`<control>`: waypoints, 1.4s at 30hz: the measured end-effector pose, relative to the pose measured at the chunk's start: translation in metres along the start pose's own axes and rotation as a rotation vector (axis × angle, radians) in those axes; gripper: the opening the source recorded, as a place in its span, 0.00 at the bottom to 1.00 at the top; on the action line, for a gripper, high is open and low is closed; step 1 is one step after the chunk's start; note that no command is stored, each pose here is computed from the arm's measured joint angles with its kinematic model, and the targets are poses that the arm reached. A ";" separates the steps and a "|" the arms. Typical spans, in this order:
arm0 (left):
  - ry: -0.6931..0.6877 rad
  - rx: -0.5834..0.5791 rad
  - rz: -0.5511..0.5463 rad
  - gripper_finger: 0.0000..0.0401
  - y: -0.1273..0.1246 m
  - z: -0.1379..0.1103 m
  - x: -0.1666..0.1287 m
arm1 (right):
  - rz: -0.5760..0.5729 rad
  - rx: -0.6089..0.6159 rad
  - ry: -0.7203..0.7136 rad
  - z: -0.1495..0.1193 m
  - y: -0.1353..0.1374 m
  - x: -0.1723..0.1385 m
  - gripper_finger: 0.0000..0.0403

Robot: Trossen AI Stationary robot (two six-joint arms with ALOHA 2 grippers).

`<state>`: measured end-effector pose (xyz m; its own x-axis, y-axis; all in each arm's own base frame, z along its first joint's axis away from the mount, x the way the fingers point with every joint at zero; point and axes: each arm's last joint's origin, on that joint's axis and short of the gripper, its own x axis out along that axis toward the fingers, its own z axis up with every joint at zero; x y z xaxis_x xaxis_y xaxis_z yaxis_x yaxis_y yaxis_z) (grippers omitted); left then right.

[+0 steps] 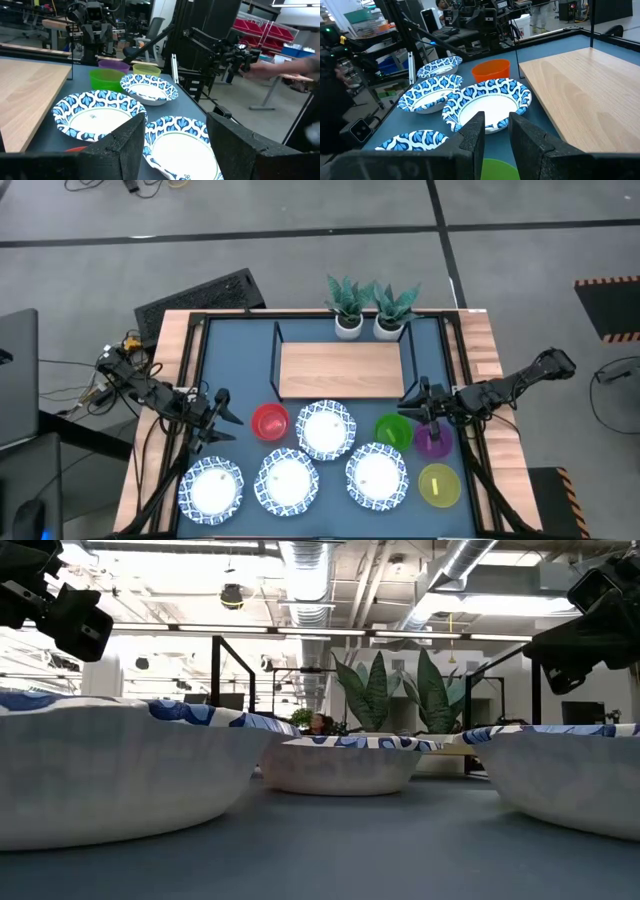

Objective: Place and stack bowls onto a shelf

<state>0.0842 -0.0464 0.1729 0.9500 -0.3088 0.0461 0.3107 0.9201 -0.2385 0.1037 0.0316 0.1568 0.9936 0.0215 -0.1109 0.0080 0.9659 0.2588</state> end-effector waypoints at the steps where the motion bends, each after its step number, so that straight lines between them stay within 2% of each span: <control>1: -0.002 0.000 0.004 0.49 0.000 0.000 0.000 | 0.000 0.000 0.000 0.000 0.000 0.000 0.28; 5: -0.053 -0.042 0.036 0.49 0.000 0.004 0.000 | -0.038 -0.037 -0.012 0.001 -0.001 0.000 0.28; 8: -0.125 -0.211 0.039 0.49 0.000 0.011 -0.001 | -0.121 -0.091 -0.034 0.002 -0.005 0.000 0.28; 10: -0.157 -0.328 0.055 0.49 0.000 0.013 -0.001 | -0.133 -0.099 -0.036 0.002 -0.006 0.001 0.28; 13: -0.197 -0.443 0.119 0.49 0.003 0.014 -0.001 | -0.149 -0.091 -0.039 0.003 -0.008 0.001 0.28; 18: -0.226 -0.504 0.188 0.49 0.005 0.013 -0.002 | -0.157 -0.069 -0.044 0.003 -0.009 0.001 0.28; 20: -0.233 -0.506 0.199 0.49 0.005 0.013 -0.002 | -0.155 0.026 -0.057 0.004 -0.009 0.001 0.28; 23: -0.242 -0.522 0.196 0.49 0.005 0.014 -0.002 | -0.136 0.276 -0.115 0.008 -0.008 0.001 0.28; 25: -0.248 -0.547 0.202 0.49 0.005 0.014 -0.002 | -0.095 0.530 -0.171 0.012 -0.007 0.001 0.28; 27: -0.258 -0.587 0.207 0.49 0.006 0.014 -0.002 | -0.017 0.834 -0.217 0.018 -0.004 0.000 0.28; 28: -0.264 -0.603 0.214 0.49 0.006 0.014 -0.002 | 0.019 0.925 -0.223 0.019 -0.003 0.000 0.28; 34: -0.281 -0.615 0.247 0.49 0.007 0.014 -0.002 | 0.105 0.970 -0.216 0.022 0.004 -0.003 0.28; 38: -0.287 -0.651 0.242 0.49 0.007 0.014 -0.003 | 0.277 1.000 -0.257 0.034 0.015 -0.010 0.28; 42: -0.295 -0.708 0.234 0.49 0.007 0.014 -0.003 | 0.420 0.910 -0.358 0.064 0.028 -0.023 0.28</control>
<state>0.0844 -0.0358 0.1850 0.9878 0.0409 0.1500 0.1029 0.5515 -0.8278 0.0882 0.0417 0.2281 0.9105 0.0876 0.4041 -0.4088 0.3388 0.8474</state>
